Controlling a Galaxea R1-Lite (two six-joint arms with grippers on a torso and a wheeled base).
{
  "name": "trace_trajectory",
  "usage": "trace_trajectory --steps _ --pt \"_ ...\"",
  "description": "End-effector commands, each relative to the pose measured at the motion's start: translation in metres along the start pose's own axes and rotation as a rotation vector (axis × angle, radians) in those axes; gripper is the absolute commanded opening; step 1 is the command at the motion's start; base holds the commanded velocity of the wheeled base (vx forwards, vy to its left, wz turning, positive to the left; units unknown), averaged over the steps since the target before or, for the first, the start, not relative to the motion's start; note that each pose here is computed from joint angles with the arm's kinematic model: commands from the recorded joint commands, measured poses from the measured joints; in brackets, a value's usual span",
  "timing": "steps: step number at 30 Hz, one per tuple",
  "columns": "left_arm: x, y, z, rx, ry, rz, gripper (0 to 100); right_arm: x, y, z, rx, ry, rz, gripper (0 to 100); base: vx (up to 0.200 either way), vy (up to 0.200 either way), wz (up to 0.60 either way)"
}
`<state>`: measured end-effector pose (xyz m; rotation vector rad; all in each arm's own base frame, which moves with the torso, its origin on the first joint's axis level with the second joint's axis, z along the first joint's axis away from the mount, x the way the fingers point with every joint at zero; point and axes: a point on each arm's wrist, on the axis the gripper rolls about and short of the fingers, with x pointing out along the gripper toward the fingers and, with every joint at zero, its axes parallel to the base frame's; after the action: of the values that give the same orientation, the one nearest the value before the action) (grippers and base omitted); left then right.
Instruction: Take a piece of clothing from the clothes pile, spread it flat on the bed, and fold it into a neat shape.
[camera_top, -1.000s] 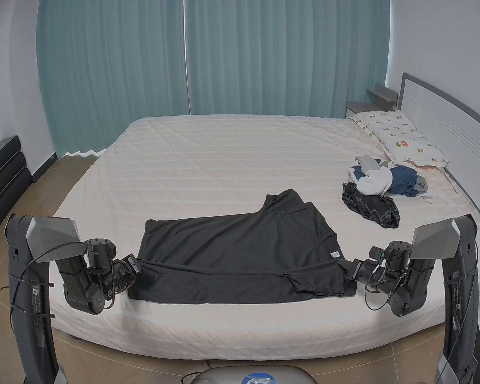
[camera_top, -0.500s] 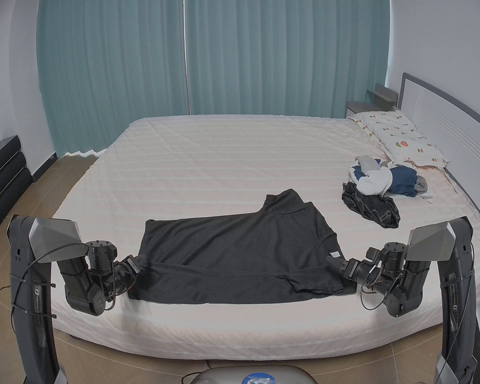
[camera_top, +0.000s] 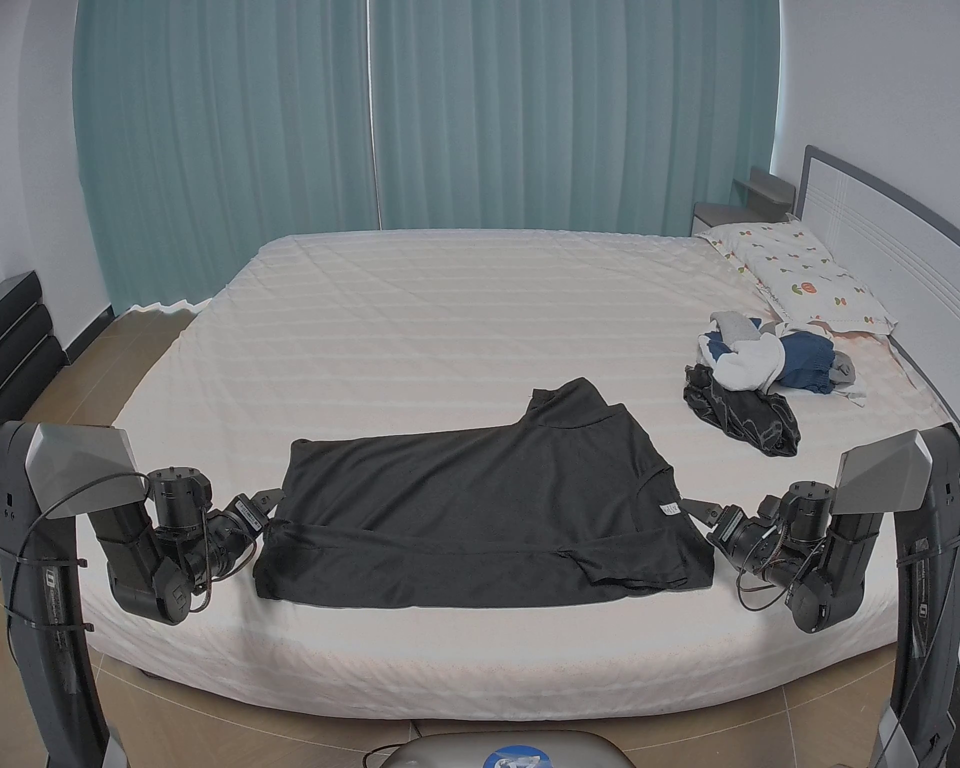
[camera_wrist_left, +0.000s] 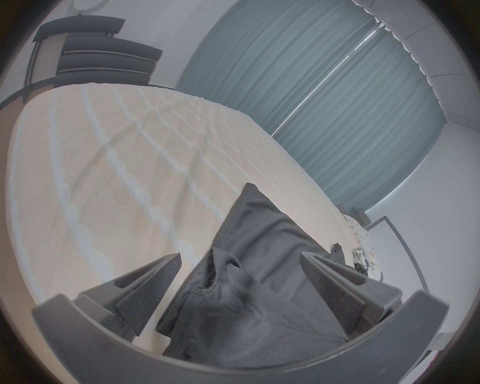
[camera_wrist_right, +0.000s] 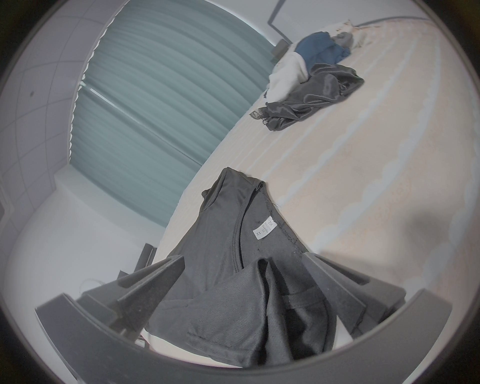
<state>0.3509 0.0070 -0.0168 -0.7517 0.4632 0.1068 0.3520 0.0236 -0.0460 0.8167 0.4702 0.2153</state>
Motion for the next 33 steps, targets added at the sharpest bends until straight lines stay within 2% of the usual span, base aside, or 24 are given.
trace_trajectory --steps 1,6,16,17,26,29,33 --pt "-0.005 -0.004 0.005 -0.002 0.003 -0.026 100 -0.004 0.002 0.002 0.019 -0.01 0.005 100 0.0 0.0 0.0" --pt "0.007 -0.001 0.001 -0.006 0.071 -0.017 100 -0.003 -0.004 -0.006 0.029 0.014 -0.013 100 0.0 0.0 0.0" --pt "0.024 0.002 0.0 0.0 0.08 -0.009 100 -0.001 -0.006 -0.011 0.025 0.027 -0.022 100 0.0 0.0 0.0" --pt "0.026 0.004 -0.002 0.001 0.085 -0.005 0 -0.001 -0.006 -0.011 0.024 0.028 -0.021 100 0.0 0.0 0.0" --pt "0.027 0.006 0.0 -0.005 0.059 0.019 0 -0.002 -0.004 -0.01 0.002 0.021 -0.02 100 0.0 0.0 0.0" --pt "0.026 0.009 0.001 -0.031 0.03 0.055 0 -0.002 0.002 -0.002 -0.081 -0.03 -0.03 100 0.0 0.0 0.0" --pt "0.025 0.009 0.0 -0.043 0.032 0.057 0 -0.002 0.013 0.001 -0.146 -0.045 -0.01 100 0.0 0.0 0.0"
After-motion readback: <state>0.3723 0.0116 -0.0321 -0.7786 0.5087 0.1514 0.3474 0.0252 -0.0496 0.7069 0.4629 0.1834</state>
